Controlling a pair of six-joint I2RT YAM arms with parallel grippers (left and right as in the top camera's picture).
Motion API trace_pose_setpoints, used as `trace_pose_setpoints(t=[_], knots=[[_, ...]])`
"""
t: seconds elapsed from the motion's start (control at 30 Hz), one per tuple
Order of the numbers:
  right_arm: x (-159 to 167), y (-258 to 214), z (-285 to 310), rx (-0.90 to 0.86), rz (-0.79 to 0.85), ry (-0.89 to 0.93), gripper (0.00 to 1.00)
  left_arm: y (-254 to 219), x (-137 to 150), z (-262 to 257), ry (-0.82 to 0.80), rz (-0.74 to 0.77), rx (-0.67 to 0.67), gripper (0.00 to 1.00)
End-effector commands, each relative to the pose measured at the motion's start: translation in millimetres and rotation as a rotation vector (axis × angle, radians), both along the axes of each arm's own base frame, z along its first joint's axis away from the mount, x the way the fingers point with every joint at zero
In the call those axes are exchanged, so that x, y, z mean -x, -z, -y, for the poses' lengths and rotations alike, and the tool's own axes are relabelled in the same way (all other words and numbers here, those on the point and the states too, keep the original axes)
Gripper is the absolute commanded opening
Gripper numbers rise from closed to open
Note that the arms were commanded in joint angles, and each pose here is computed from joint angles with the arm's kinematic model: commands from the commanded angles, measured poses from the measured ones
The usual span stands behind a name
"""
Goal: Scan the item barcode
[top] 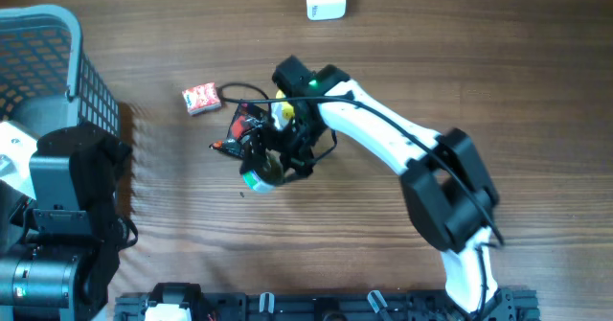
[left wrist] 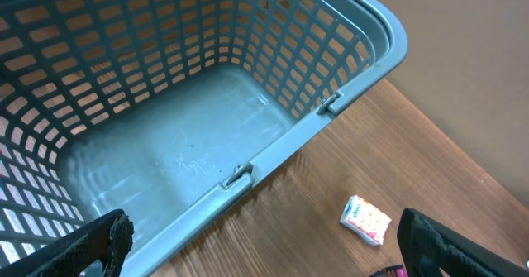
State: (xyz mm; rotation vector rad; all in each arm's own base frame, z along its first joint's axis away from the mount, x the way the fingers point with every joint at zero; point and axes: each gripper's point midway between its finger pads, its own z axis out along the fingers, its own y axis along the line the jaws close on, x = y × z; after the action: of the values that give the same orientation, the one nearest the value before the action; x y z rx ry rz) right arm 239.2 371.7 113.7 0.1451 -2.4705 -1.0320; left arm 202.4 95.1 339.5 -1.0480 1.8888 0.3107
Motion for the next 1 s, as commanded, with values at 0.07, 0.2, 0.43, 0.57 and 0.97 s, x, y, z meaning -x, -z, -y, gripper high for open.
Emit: trace_pose_setpoints(t=[0.07,0.2,0.43,0.57,0.97], knots=[[-27.9,-98.1,0.6,-0.122,0.379,0.03,0.72,-1.7,1.1,-0.7,-0.006,0.008,0.007,1.0],[-50.5,-122.4,9.1,-0.095,0.583,0.085,0.8,-1.6,1.2,-0.7,-0.006,0.007,0.007,1.0],[-121.8,-119.9,43.8,0.177,0.97,0.202,0.83,-1.2,0.8,0.2,-0.002,0.007,0.011,1.0],[-147.0,-132.1,49.9,0.225,1.129,0.218,0.84,-0.3,-0.1,1.9,0.007,0.007,0.02,1.0],[-122.9,-106.3,67.8,0.32,1.016,0.14,1.0,0.8,1.0,1.8,0.007,-0.001,0.019,1.0]])
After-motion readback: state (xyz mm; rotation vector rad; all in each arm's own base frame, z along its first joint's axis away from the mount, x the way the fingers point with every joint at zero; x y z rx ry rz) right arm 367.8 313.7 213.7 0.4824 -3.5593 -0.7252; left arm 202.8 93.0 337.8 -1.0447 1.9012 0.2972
